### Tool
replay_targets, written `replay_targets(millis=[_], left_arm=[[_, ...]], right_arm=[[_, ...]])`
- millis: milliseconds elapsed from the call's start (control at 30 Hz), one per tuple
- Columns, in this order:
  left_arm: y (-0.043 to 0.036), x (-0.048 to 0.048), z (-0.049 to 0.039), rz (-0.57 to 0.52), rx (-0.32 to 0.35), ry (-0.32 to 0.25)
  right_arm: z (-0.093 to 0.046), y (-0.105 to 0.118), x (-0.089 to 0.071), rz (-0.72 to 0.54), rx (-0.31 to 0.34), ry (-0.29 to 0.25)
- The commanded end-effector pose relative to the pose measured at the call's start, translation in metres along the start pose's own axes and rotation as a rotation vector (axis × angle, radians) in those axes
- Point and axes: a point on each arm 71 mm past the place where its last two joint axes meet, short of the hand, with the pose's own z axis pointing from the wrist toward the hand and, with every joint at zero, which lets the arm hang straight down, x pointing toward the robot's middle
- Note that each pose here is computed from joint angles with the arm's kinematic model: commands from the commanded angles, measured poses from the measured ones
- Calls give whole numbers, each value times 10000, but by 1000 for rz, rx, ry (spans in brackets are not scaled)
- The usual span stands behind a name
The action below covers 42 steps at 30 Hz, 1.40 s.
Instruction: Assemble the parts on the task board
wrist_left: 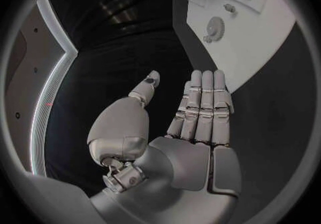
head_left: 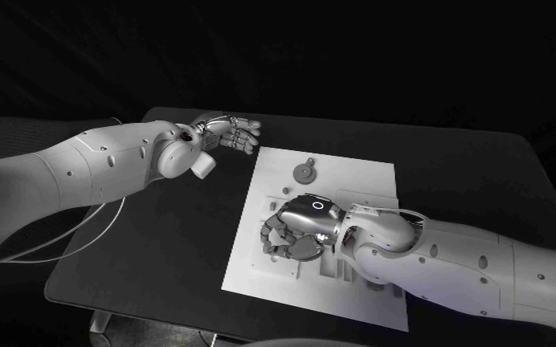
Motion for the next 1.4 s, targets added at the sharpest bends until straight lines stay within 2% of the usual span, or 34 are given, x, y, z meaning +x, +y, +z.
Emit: replay_targets(millis=[33,367,733,1400], left_arm=[[-25,39,9,10,17,19],[-25,45,15,13,13,22],[-33,76,25,12,14,33],[-27,64,27,14,6,21]], right_arm=[[1,-24,6,-55,8,1],[7,-33,50,-43,14,35],[1,-60,74,-17,17,49],[7,-89,164,-2,27,91]])
